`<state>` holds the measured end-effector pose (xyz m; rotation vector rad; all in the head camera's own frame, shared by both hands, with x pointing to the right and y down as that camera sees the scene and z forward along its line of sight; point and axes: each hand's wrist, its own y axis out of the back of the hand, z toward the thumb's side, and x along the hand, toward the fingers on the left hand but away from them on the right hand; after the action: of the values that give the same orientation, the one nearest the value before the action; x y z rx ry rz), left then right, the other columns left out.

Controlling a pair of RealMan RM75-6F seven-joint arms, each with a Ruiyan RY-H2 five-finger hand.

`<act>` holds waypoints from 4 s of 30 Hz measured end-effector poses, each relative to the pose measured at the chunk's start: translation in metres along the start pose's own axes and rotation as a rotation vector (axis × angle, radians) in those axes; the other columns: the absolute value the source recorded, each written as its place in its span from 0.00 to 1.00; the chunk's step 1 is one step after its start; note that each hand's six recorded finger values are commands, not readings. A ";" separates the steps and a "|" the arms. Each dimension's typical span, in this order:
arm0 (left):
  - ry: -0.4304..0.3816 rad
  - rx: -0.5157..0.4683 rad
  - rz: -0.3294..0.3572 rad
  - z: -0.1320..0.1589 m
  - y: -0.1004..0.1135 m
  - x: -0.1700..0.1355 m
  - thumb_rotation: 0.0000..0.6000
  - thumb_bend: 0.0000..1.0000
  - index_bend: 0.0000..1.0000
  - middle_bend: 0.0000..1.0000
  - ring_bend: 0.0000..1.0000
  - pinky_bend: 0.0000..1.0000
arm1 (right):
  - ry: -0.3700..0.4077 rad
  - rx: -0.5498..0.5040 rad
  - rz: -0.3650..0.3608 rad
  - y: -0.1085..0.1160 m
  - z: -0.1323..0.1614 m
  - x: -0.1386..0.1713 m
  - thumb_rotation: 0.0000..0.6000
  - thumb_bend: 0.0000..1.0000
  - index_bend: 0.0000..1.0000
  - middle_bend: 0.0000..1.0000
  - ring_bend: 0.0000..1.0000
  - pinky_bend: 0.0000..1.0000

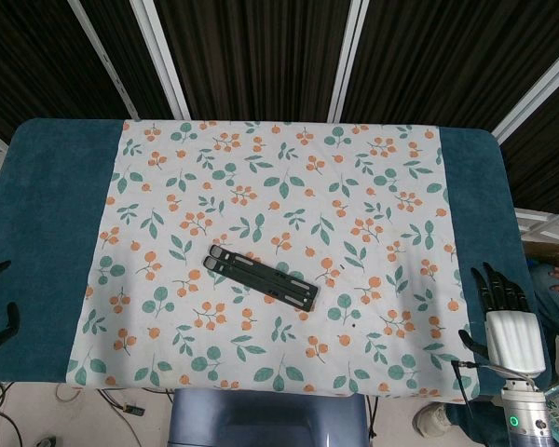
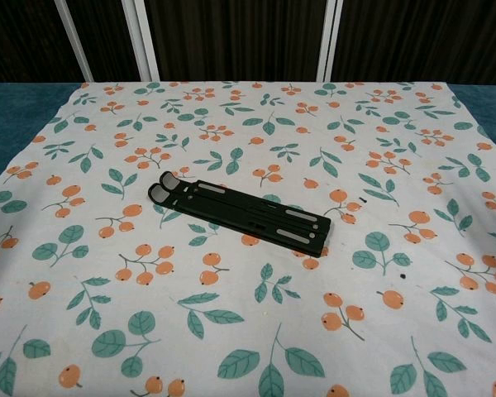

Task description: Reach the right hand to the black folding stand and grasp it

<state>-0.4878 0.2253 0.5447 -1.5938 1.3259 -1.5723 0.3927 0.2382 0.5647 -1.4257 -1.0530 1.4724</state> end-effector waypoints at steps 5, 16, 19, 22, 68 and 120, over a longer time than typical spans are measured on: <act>0.002 0.007 -0.004 -0.001 -0.001 -0.001 1.00 0.58 0.12 0.00 0.00 0.00 | -0.007 -0.004 -0.004 0.002 -0.002 0.000 1.00 0.20 0.00 0.05 0.12 0.17; 0.016 0.016 -0.011 -0.002 -0.002 -0.001 1.00 0.58 0.12 0.00 0.00 0.00 | -0.006 -0.032 0.016 0.000 -0.002 0.000 1.00 0.19 0.00 0.05 0.12 0.17; 0.017 0.013 -0.007 -0.002 -0.002 0.000 1.00 0.58 0.12 0.00 0.00 0.00 | -0.008 -0.046 0.021 0.000 -0.002 0.000 1.00 0.18 0.00 0.05 0.12 0.17; 0.019 0.013 -0.004 -0.002 -0.001 0.000 1.00 0.58 0.12 0.00 0.00 0.00 | -0.012 -0.065 0.034 -0.002 -0.002 -0.001 1.00 0.18 0.00 0.06 0.12 0.17; 0.073 -0.013 -0.005 -0.007 0.001 0.001 1.00 0.58 0.12 0.00 0.00 0.00 | 0.225 -0.257 0.506 -0.088 0.249 -0.116 1.00 0.06 0.00 0.07 0.10 0.17; 0.096 -0.027 -0.011 -0.010 0.002 0.003 1.00 0.58 0.12 0.00 0.00 0.00 | 0.169 -0.259 0.494 -0.142 0.342 -0.121 1.00 0.22 0.28 0.33 0.29 0.17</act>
<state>-0.4987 0.2246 0.5462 -1.5609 1.3966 -1.6631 0.0554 0.1599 0.7419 -2.0679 -0.8425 1.5509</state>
